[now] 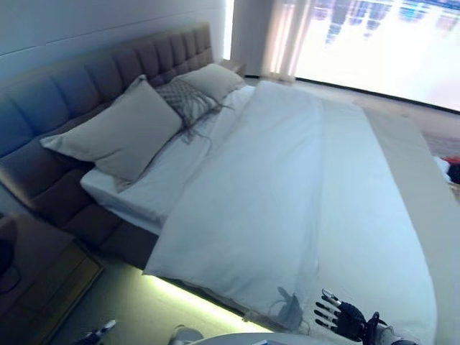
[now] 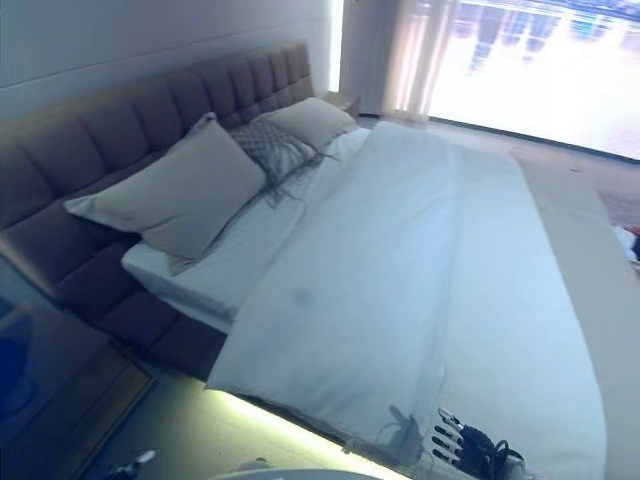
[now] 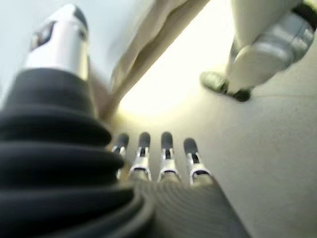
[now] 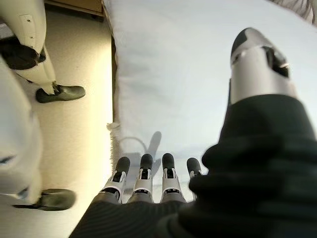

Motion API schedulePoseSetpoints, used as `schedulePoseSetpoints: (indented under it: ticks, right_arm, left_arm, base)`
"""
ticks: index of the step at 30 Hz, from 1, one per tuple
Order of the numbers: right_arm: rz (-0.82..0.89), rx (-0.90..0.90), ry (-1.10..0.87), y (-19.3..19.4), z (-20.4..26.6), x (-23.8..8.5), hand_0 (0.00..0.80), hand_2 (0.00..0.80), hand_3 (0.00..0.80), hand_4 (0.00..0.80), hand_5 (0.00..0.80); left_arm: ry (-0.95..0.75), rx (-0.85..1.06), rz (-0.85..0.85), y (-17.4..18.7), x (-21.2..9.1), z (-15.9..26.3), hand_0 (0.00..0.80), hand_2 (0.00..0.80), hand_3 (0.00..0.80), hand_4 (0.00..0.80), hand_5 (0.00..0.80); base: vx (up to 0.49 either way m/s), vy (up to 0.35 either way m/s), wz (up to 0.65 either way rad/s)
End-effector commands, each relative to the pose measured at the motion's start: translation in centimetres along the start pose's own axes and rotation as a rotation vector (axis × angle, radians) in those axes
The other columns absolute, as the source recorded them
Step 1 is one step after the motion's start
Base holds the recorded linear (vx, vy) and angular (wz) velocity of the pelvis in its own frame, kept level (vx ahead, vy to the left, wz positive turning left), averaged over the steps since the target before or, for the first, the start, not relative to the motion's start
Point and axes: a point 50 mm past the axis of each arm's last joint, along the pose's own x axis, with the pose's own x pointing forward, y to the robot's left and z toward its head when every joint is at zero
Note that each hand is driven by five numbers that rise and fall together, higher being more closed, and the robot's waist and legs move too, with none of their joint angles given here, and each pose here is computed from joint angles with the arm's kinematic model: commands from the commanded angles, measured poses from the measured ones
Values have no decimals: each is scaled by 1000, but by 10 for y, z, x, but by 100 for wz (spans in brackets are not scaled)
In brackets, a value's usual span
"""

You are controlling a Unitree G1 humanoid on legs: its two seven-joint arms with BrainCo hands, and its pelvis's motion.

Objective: Make the bed neatly

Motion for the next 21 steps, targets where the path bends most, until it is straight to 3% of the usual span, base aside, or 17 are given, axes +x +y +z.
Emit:
schedulePoseSetpoints:
  ticks: [1,6,12,21]
  right_arm:
    - [59,20,-51,16,6,11,0,0,0,0,0]
    - [-2,188,-19,27,-34,25,0,0,0,0,0]
    - [-187,325,-7,22,-57,27,0,0,0,0,0]
    - [-188,231,39,33,-64,33,0,0,0,0,0]
  left_arm:
    - [-67,67,-61,-32,11,30,0,0,0,0,0]
    - [5,265,-155,-73,17,27,0,0,0,0,0]
    - [116,218,-208,-96,17,5,0,0,0,0,0]
    - [140,162,-271,-120,15,-5,0,0,0,0,0]
  base:
    - [-7,-142,-27]
    - [-12,-135,-23]
    - [26,-65,-18]
    - [13,-25,-13]
